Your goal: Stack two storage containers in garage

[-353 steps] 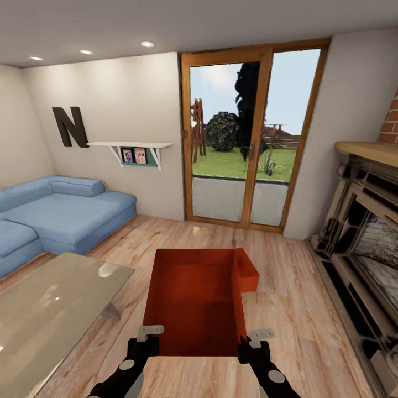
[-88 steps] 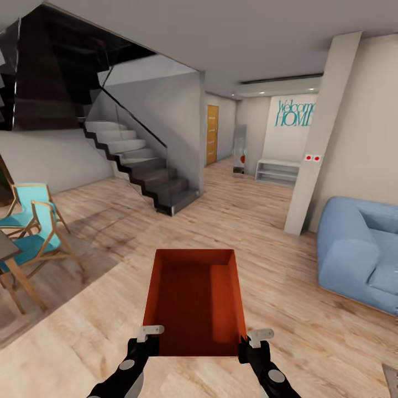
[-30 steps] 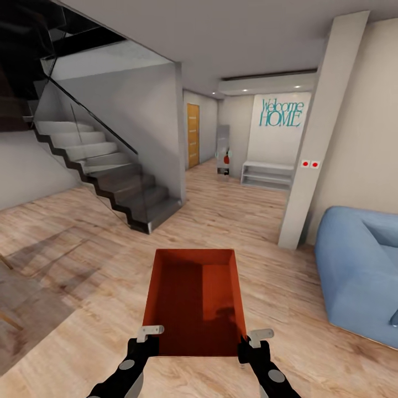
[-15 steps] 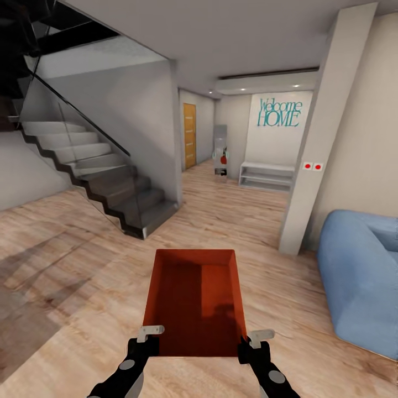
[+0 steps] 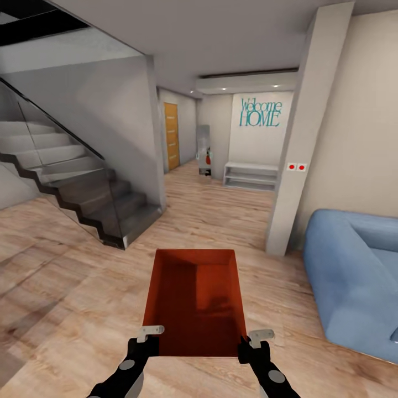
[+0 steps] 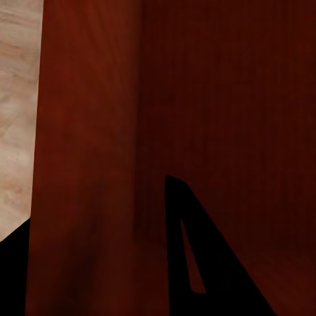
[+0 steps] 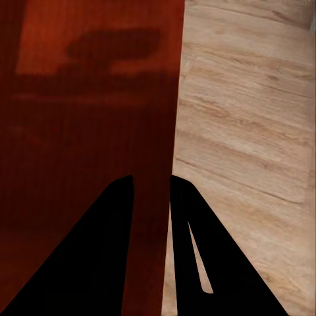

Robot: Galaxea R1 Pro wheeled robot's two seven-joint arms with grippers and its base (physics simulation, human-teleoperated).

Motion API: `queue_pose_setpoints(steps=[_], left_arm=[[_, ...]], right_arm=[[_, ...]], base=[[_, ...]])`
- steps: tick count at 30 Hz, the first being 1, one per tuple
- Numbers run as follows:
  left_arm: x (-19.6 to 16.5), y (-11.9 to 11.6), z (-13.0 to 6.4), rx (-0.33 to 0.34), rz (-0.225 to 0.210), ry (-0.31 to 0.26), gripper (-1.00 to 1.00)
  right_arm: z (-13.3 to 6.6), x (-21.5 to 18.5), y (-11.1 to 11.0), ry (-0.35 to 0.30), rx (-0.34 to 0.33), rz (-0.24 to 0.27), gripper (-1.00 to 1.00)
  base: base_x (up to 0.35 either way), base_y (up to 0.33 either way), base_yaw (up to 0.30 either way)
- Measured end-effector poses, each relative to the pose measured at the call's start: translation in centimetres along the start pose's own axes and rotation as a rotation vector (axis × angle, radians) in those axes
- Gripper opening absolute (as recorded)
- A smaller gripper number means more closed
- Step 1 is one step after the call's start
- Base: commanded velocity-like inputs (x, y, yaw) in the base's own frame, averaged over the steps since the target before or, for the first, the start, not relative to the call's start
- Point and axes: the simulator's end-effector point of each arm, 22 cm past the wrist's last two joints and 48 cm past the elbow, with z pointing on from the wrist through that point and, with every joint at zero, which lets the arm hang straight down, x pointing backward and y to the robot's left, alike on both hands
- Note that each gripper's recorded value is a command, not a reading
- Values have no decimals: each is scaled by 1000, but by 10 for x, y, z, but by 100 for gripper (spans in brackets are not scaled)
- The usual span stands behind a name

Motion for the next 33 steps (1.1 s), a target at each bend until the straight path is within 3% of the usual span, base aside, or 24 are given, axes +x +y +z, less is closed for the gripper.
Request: queue_pose_setpoints(steps=[14, 25, 33], left_arm=[[0, 0, 0, 0, 0, 0, -100], [0, -1, 0, 0, 2, 0, -100], [0, 0, 0, -1, 2, 0, -100]], right_arm=[[0, 0, 0, 0, 0, 0, -100], [0, 1, -1, -1, 0, 4, -100], [0, 1, 0, 0, 0, 3, -100]], base=[[332, 78, -7], [332, 93, -214], [317, 153, -23]])
